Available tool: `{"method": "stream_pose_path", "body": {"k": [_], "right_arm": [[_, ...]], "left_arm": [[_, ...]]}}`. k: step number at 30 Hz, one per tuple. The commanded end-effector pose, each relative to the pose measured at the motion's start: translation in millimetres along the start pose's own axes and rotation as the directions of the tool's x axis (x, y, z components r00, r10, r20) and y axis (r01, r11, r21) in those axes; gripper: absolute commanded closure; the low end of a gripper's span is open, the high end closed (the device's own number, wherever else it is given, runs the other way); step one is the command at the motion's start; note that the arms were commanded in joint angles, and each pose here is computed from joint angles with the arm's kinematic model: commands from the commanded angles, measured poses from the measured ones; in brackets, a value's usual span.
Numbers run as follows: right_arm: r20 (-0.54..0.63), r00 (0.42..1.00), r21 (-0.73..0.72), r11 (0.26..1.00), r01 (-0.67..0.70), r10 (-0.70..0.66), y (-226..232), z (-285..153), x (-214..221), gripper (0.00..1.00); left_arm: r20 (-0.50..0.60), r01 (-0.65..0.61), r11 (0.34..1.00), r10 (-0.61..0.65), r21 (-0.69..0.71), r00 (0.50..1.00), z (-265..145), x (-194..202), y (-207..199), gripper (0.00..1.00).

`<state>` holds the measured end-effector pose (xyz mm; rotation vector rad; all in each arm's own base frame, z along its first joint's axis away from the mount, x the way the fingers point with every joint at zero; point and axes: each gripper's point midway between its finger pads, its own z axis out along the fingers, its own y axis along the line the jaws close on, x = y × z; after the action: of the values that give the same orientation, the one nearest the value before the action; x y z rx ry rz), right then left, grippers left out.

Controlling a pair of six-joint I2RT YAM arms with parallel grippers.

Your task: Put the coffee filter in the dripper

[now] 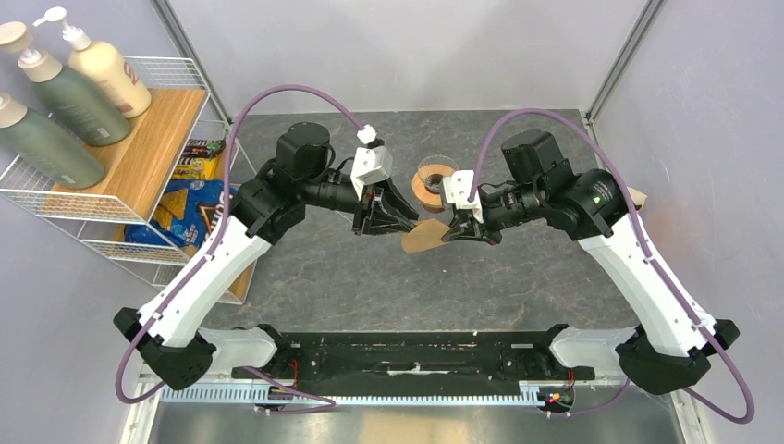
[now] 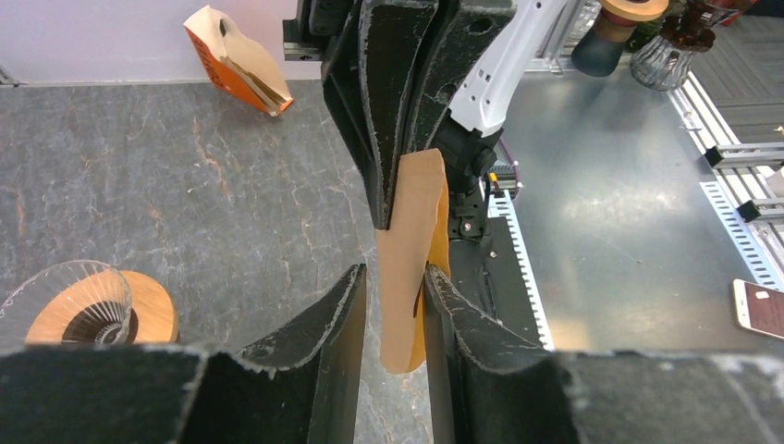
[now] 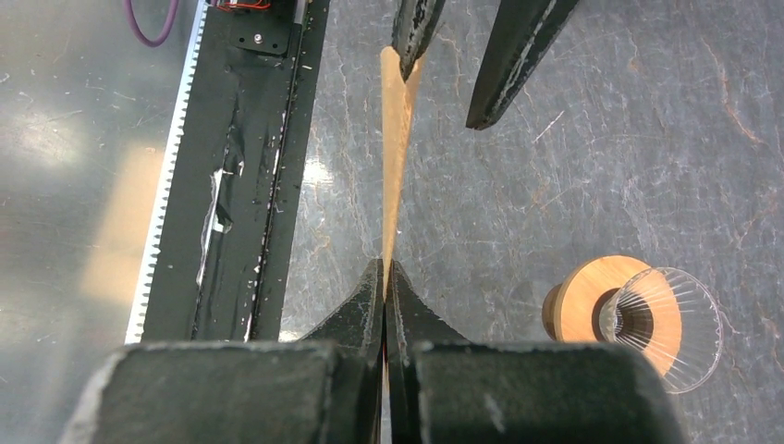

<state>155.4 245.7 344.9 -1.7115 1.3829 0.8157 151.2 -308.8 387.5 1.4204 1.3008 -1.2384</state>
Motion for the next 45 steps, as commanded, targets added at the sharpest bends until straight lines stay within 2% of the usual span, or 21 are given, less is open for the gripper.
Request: {"method": "stream_pose_path", "body": {"k": [1,7,15,17,19,21,24,26,28,31,33,34,36,40,43,45], "right_arm": [[0.042,0.998,-0.01,0.999,0.037,-0.037,4,-4,-13,1.0],[0.046,0.999,-0.011,1.0,0.026,-0.025,5,-4,-14,1.0],[0.059,0.998,-0.014,1.0,0.008,-0.007,4,-3,-17,1.0],[0.062,0.998,-0.018,1.0,0.001,0.0,5,-2,-17,1.0],[0.056,0.998,-0.012,1.0,-0.011,0.011,4,-3,-17,1.0],[0.039,0.999,0.004,0.999,-0.033,0.033,4,-5,-14,0.88],[0.002,0.998,0.024,0.998,-0.062,0.062,6,-10,-8,0.67],[-0.022,0.997,0.034,0.996,-0.077,0.078,8,-14,-4,0.61],[-0.038,0.996,0.039,0.996,-0.082,0.084,10,-15,1,0.65],[-0.029,0.997,0.027,0.997,-0.067,0.067,11,-14,0,0.82],[-0.02,0.997,0.008,0.997,-0.074,0.074,12,-11,-2,0.98],[-0.016,0.996,0.002,0.997,-0.083,0.083,11,-10,-3,1.0],[-0.002,0.995,-0.001,0.995,-0.099,0.099,8,-7,-7,1.0],[0.023,0.991,0.008,0.992,-0.129,0.129,2,-4,-14,1.0],[0.031,0.989,0.003,0.989,-0.147,0.147,1,-3,-16,1.0],[0.037,0.988,0.004,0.989,-0.151,0.15,0,-3,-19,1.0]], "left_arm": [[0.02,-0.072,0.997,0.073,-0.031,0.997,4,-5,10,0.65],[0.02,-0.048,0.998,0.047,0.043,0.999,9,6,0,0.66],[0.023,-0.007,0.999,0.006,0.05,1.0,21,19,2,0.67],[0.041,0.013,0.998,-0.015,0.055,0.999,23,16,1,0.72],[0.053,0.029,0.997,-0.033,0.065,0.998,23,12,0,0.87],[0.057,0.052,0.996,-0.056,0.07,0.997,22,10,-1,0.98],[0.055,0.081,0.994,-0.085,0.07,0.995,18,9,-3,0.98],[0.054,0.105,0.993,-0.108,0.057,0.993,15,9,-1,0.98],[0.047,0.125,0.99,-0.128,0.059,0.991,14,8,-1,0.98],[0.033,0.14,0.987,-0.142,0.073,0.989,14,7,-3,0.98],[0.035,0.141,0.988,-0.143,0.064,0.989,15,6,0,0.98],[0.039,0.132,0.989,-0.135,0.061,0.99,16,5,1,0.95],[0.047,0.121,0.991,-0.124,0.054,0.991,17,6,2,0.76],[0.053,0.117,0.991,-0.121,0.071,0.991,22,11,-3,0.56],[0.057,0.111,0.991,-0.115,0.077,0.992,26,13,-6,0.54],[0.06,0.139,0.988,-0.143,0.071,0.988,28,13,-5,0.58]]}}
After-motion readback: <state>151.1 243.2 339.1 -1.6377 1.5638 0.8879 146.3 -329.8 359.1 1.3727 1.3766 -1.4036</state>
